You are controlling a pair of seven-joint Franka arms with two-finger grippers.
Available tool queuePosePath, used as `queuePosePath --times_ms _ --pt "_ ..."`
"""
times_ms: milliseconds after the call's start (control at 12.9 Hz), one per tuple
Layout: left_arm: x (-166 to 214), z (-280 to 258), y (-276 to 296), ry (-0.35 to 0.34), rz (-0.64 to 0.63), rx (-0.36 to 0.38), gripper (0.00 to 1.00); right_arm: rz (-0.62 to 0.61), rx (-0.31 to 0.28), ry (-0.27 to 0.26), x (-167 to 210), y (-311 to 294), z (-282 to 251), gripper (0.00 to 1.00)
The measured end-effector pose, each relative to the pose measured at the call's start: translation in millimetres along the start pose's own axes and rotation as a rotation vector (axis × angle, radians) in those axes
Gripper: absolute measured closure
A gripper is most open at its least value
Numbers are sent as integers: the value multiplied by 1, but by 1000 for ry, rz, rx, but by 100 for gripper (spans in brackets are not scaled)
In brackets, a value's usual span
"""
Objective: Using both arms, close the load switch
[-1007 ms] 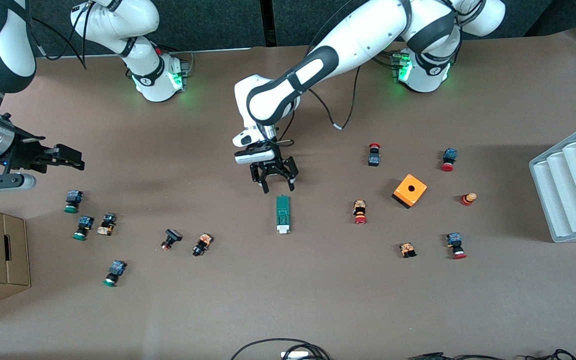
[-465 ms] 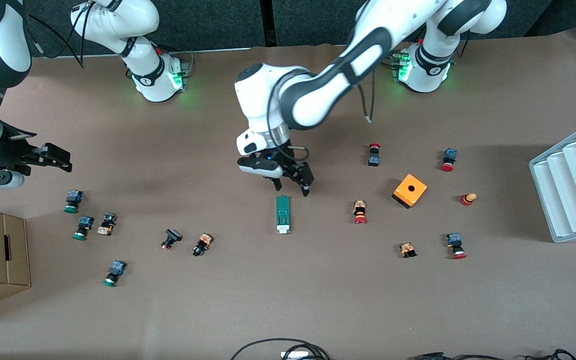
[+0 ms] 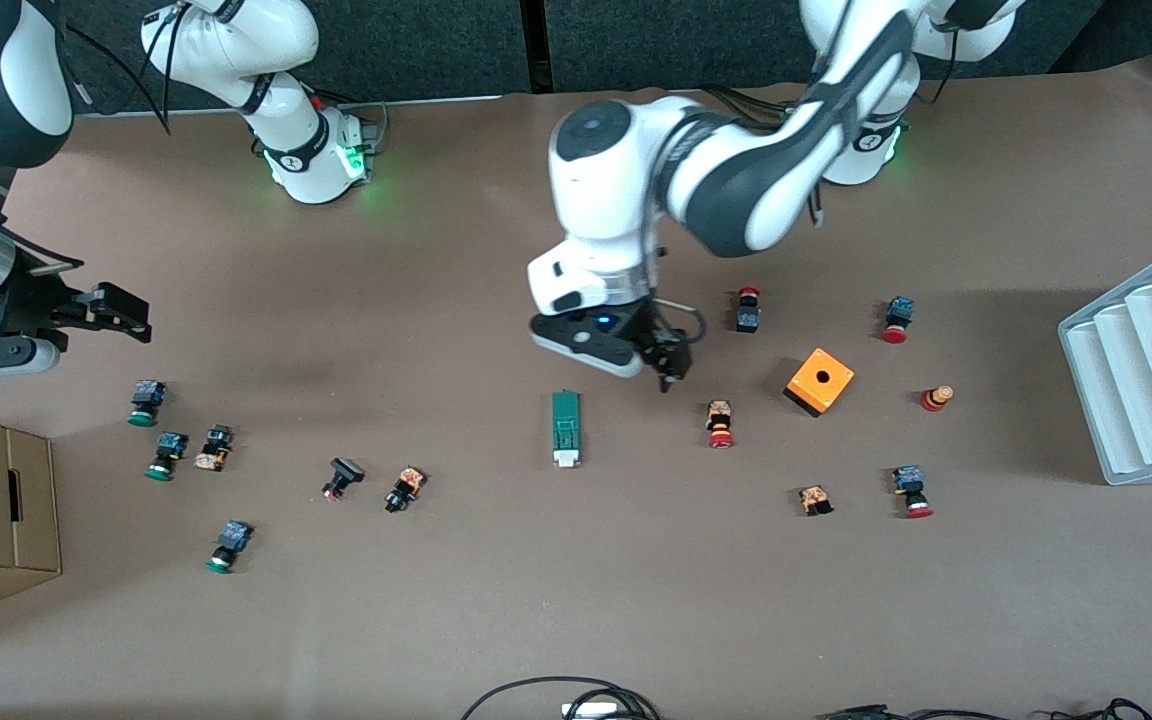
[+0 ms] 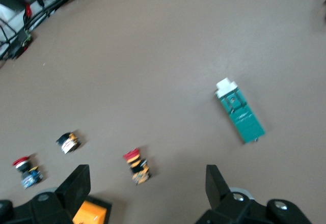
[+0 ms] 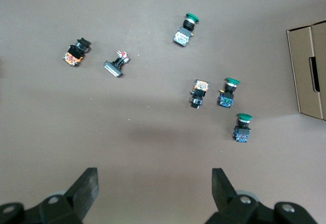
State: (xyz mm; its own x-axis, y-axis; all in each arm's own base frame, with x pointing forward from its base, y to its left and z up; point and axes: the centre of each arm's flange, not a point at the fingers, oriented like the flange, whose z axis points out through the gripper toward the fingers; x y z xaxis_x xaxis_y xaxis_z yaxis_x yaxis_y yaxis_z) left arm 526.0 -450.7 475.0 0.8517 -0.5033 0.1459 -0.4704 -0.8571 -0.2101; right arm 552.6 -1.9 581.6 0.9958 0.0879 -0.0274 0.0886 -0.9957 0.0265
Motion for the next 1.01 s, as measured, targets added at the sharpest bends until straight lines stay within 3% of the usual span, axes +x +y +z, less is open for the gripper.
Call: queuePosePath --times_ms 542,1007 --pt "-25 -52 -160 -135 -135 -94 0 -1 -2 13 3 0 -5 0" --pt "-63 -76 -269 -154 -247 -196 0 -26 -3 18 5 -14 -8 0"
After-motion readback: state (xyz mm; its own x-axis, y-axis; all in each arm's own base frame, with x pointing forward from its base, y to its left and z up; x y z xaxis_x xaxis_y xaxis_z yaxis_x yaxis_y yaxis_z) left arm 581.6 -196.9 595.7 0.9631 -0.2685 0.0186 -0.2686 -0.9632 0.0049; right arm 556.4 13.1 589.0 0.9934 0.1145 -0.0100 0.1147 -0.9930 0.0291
